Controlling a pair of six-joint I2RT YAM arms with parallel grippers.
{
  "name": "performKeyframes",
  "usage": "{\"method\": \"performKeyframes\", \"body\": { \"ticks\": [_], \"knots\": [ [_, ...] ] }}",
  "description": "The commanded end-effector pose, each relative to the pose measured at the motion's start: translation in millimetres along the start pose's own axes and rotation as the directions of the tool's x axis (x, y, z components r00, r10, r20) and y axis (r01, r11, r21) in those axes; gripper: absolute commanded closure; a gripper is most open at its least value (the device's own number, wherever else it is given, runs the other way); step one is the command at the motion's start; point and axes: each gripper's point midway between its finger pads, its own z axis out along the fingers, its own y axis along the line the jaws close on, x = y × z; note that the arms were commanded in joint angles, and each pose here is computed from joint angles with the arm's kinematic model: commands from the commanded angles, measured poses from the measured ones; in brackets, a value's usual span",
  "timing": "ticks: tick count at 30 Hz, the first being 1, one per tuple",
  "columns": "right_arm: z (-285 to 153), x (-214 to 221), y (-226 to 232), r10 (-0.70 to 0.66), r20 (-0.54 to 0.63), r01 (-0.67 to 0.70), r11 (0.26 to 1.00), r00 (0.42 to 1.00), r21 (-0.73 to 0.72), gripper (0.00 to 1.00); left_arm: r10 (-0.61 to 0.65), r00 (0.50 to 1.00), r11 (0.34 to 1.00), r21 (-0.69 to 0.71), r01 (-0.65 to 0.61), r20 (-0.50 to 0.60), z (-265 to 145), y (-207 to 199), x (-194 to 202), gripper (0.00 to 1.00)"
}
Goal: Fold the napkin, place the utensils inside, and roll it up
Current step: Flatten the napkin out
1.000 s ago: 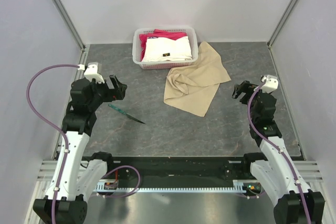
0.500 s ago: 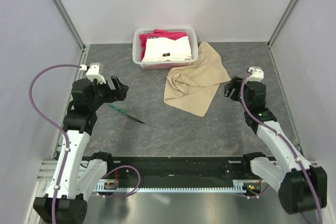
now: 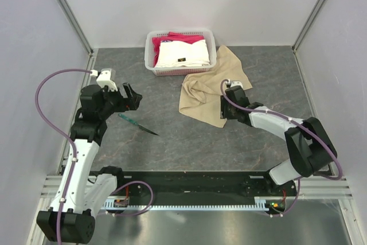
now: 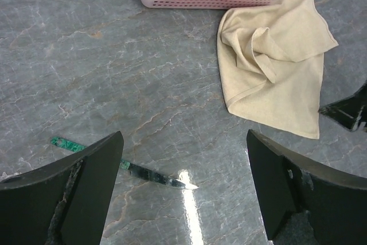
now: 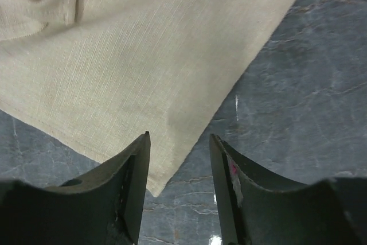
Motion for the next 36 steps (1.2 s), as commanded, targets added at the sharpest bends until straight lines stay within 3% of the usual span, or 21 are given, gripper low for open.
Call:
{"method": "performKeyframes", "body": {
  "ticks": [1, 13, 19, 24, 30, 34, 36],
  "knots": [
    [3, 1, 6, -0.022, -0.027, 0.023, 0.999, 0.999, 0.041, 0.49, 0.012, 1.000, 0.999, 0.046, -0.012, -0.005, 4, -6, 0, 0.06],
    [4, 32, 13, 0.006, -0.116, -0.003, 1.000, 0.993, 0.029, 0.50, -0.096, 0.994, 0.994, -0.051, 0.093, -0.056, 22, -17, 8, 0.15],
    [8, 43, 22, 0.005, -0.143, -0.008, 1.000, 0.990, -0.015, 0.50, -0.194, 0.976, 0.979, 0.048, 0.200, -0.101, 63, -72, 27, 0.17],
    [12, 55, 21, 0.006, -0.164, -0.010, 1.000, 0.986, -0.024, 0.54, -0.185, 0.971, 0.977, 0.073, 0.198, -0.153, 118, -100, 40, 0.18],
    [12, 64, 15, 0.002, -0.183, -0.003, 1.000, 0.983, -0.005, 0.76, -0.161, 0.961, 0.975, 0.116, 0.190, -0.225, 177, -138, 59, 0.20],
    [10, 67, 9, -0.009, -0.186, 0.011, 1.000, 0.983, 0.013, 0.98, -0.156, 0.936, 0.975, 0.099, 0.196, -0.314, 220, -149, 100, 0.23],
    [8, 66, 8, -0.011, -0.180, 0.014, 1.000, 0.984, 0.015, 1.00, -0.154, 0.932, 0.971, 0.122, 0.204, -0.327, 232, -160, 102, 0.25]
  ]
}}
